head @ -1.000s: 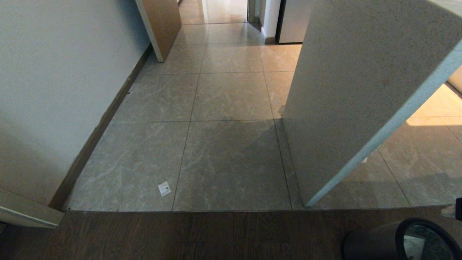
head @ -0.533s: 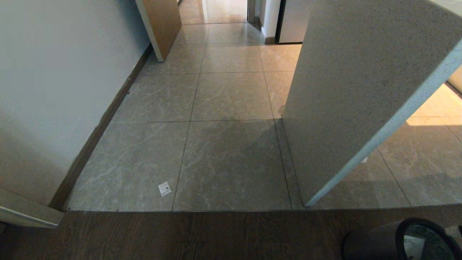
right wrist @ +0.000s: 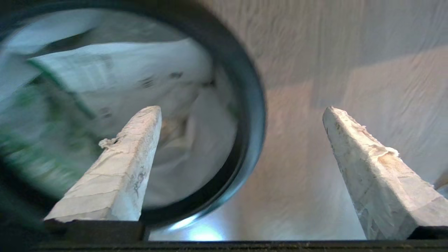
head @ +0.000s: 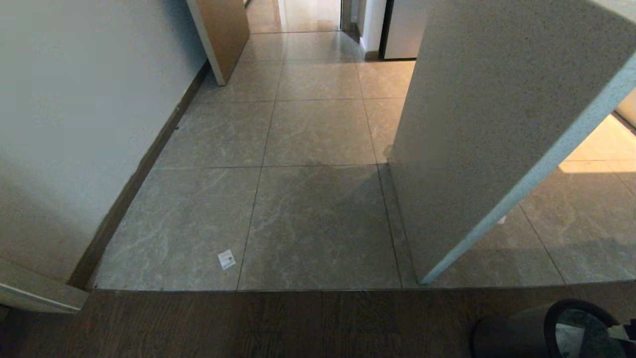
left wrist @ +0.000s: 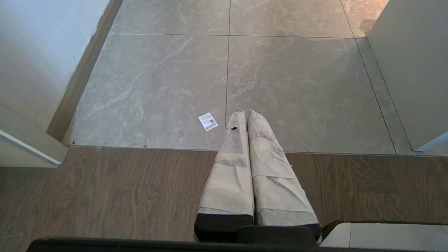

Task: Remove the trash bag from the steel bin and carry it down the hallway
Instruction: Place the outer trash can on the ground

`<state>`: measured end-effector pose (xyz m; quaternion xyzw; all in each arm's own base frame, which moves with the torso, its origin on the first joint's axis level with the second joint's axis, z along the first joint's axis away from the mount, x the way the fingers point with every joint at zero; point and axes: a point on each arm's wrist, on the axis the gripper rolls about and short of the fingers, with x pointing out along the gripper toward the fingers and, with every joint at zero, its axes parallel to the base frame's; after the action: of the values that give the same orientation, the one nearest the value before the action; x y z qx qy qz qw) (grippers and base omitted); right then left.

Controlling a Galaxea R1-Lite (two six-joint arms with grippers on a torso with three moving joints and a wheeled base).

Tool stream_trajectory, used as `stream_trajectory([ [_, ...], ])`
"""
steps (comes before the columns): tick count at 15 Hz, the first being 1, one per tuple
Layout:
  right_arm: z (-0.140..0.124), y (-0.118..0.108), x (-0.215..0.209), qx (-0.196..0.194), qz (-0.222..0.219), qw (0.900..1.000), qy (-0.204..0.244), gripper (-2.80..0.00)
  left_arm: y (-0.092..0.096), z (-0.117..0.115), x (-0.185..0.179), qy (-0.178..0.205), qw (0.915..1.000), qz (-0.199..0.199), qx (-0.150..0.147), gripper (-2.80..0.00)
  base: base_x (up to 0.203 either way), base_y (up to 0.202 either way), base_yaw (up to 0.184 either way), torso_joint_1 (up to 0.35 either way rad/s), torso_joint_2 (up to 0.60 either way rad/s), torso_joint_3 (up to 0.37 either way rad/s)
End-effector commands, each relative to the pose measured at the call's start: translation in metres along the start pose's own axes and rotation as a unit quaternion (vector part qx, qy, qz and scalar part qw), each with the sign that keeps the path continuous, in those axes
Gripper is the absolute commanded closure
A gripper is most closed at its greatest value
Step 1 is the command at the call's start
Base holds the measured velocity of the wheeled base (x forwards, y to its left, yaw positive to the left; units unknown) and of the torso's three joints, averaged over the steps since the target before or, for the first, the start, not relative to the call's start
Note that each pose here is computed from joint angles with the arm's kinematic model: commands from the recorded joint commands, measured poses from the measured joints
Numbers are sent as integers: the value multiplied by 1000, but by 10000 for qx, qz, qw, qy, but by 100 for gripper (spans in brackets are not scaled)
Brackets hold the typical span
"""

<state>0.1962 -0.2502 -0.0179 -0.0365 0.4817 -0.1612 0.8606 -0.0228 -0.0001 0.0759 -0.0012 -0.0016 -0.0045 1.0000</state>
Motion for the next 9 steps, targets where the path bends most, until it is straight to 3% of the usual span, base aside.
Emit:
stream_trajectory([
  [1, -6, -1, 13, -61, 66, 9999, 97, -280, 0, 0, 0, -7, 10000, -1, -4, 0, 0, 0, 0, 0, 0, 0],
  [4, -12, -3, 27, -193, 130, 9995, 198, -280, 0, 0, 0, 1, 10000, -1, -4, 0, 0, 0, 0, 0, 0, 0],
  [9, -7, -15, 48, -231, -88, 9997, -13, -280, 0, 0, 0, 1, 10000, -1, -4, 0, 0, 0, 0, 0, 0, 0],
])
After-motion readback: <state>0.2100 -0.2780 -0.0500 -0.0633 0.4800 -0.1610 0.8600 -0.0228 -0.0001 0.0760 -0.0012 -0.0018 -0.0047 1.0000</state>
